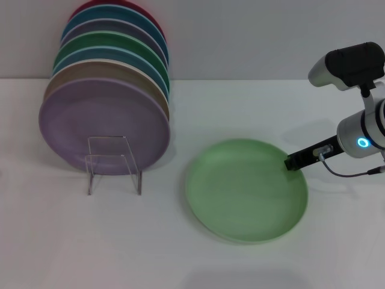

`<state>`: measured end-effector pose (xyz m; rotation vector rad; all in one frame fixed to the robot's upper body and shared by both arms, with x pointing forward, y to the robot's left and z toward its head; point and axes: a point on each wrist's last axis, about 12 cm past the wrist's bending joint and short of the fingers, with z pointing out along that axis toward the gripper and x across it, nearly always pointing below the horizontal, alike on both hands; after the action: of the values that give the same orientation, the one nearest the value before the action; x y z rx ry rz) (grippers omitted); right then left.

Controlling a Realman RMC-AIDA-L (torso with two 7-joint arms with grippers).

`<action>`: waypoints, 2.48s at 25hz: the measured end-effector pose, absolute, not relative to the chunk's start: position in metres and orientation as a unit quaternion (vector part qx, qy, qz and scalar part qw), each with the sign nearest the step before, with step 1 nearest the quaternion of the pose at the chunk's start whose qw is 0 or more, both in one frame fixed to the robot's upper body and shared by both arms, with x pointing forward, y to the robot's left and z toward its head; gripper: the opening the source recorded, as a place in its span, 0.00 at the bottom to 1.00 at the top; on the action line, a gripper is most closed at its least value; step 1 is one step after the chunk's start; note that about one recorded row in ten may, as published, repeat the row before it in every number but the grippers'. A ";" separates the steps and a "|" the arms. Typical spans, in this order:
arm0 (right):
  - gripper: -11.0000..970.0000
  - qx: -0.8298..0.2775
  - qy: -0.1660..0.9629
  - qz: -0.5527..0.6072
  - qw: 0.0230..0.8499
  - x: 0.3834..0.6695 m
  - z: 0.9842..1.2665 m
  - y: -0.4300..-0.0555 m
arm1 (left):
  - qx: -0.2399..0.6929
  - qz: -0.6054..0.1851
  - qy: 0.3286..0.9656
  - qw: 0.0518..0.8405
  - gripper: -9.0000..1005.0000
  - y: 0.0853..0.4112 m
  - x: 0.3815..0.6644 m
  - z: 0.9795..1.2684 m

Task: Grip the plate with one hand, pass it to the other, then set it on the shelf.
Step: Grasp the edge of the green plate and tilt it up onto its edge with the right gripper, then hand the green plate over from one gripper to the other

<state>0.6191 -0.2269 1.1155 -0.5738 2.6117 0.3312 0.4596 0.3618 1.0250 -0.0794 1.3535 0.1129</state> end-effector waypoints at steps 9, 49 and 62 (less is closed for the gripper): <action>0.04 -0.209 0.939 0.124 0.243 0.618 1.125 -0.228 | -0.036 0.051 0.624 0.779 0.86 0.361 0.460 1.026; 0.03 -0.284 0.732 0.145 0.603 0.547 1.134 -0.289 | 0.230 -0.118 0.696 0.670 0.85 0.214 0.502 1.191; 0.03 -0.327 0.693 0.133 0.628 0.539 1.117 -0.291 | 0.301 -0.107 0.755 0.573 0.84 0.148 0.520 1.211</action>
<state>0.5391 -0.2908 1.1168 -0.7505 1.5879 0.3050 0.5196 0.1481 1.2114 0.7060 1.7700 -0.2516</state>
